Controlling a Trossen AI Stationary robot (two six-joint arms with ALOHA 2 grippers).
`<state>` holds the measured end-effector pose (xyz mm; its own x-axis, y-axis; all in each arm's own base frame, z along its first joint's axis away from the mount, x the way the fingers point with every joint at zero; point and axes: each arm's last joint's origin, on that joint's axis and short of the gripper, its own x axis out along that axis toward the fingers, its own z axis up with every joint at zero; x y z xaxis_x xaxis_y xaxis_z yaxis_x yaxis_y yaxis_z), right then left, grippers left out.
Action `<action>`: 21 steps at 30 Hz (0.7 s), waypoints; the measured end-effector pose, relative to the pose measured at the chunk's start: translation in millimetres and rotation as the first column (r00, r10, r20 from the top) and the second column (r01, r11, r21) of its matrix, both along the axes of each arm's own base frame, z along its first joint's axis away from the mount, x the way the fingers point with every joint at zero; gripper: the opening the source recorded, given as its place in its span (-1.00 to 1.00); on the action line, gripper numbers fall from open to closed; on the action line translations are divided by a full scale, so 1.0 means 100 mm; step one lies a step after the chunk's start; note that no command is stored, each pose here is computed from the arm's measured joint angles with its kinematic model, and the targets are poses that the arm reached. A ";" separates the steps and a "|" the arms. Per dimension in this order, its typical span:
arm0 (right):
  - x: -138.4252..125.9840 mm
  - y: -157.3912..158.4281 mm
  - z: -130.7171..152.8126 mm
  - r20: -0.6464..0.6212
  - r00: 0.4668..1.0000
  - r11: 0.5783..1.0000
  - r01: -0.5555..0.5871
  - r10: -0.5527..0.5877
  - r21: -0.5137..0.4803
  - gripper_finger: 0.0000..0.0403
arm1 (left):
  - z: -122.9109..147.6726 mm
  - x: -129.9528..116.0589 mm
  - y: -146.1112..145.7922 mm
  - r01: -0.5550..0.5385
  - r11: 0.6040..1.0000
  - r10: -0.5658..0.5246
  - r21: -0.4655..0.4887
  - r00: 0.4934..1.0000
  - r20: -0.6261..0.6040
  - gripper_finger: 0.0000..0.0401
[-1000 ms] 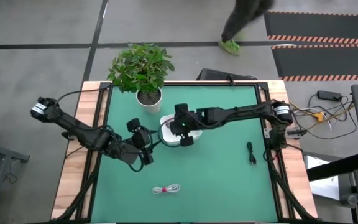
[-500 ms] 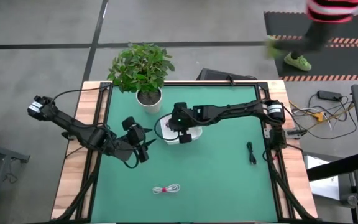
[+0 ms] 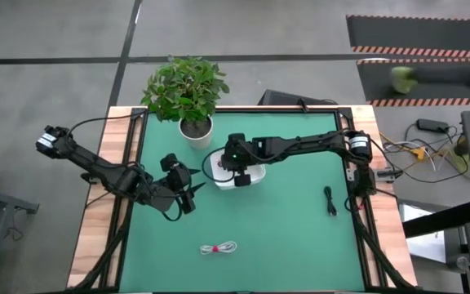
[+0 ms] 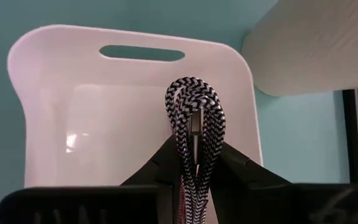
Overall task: Pick and place USB-C Cables
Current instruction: Put the white patterned charger cable into the white bin
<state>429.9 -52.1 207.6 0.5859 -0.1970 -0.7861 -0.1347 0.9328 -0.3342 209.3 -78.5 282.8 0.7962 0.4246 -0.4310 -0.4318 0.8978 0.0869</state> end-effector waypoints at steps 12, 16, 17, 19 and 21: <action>-0.01 0.00 -0.02 -0.005 1.000 1.000 0.000 0.000 0.002 -0.73 | 0.00 0.00 0.00 0.000 1.000 0.000 -0.002 1.000 0.002 -0.05; -0.01 0.00 -0.02 -0.005 1.000 1.000 0.001 -0.001 0.002 -0.73 | 0.00 0.00 0.00 0.000 1.000 0.000 -0.002 1.000 0.002 -0.05; -0.01 0.00 -0.02 -0.006 1.000 1.000 0.001 -0.001 0.003 -0.73 | 0.00 0.00 0.00 0.000 1.000 0.000 -0.002 1.000 0.001 -0.05; -0.01 0.00 -0.02 -0.006 1.000 1.000 0.001 -0.001 0.003 -0.73 | 0.00 0.00 0.00 0.001 1.000 -0.001 -0.003 1.000 0.001 -0.05; -0.01 0.00 -0.02 -0.005 1.000 1.000 0.003 -0.003 0.004 -0.73 | 0.00 0.00 0.00 0.002 1.000 -0.002 -0.004 1.000 0.001 -0.05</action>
